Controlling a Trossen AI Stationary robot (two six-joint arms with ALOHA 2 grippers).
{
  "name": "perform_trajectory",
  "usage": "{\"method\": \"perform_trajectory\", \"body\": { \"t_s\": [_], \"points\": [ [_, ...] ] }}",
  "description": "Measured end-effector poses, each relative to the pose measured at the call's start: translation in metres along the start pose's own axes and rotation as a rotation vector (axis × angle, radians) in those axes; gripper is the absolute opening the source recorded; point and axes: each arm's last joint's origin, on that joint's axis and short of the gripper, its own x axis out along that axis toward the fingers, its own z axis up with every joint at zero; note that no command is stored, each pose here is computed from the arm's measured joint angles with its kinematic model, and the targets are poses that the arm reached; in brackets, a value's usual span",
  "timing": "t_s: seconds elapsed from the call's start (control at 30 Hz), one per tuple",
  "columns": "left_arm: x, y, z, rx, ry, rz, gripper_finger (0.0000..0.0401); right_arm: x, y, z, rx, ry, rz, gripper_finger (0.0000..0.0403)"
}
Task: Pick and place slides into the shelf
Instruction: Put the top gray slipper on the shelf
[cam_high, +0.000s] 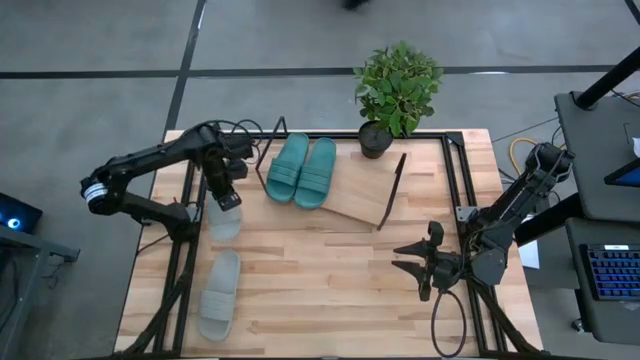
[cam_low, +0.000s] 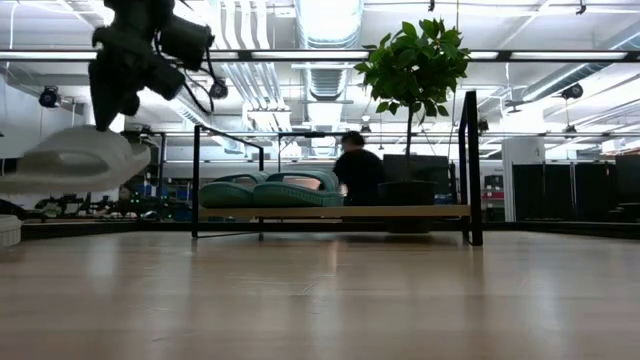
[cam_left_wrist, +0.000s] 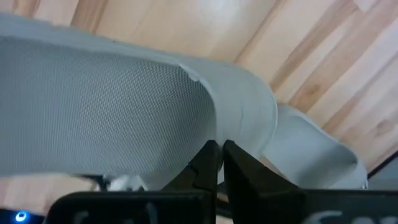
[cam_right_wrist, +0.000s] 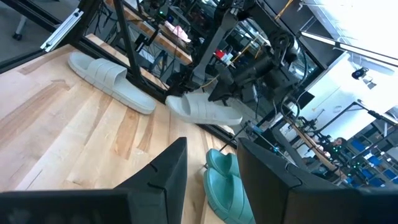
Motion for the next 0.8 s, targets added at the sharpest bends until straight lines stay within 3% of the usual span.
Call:
{"method": "perform_trajectory", "body": {
  "t_s": [0.4, 0.8],
  "points": [
    [-0.040, -0.014, -0.029, 0.036, -0.244, -0.012, 0.0000, 0.000, 0.000, 0.000, -0.001, 0.001, 0.000, 0.0132],
    [-0.057, -0.020, -0.046, 0.049, -0.455, 0.028, 0.0000, 0.000, 0.000, 0.000, -0.001, 0.000, 0.000, 0.0132]
  ]
}}
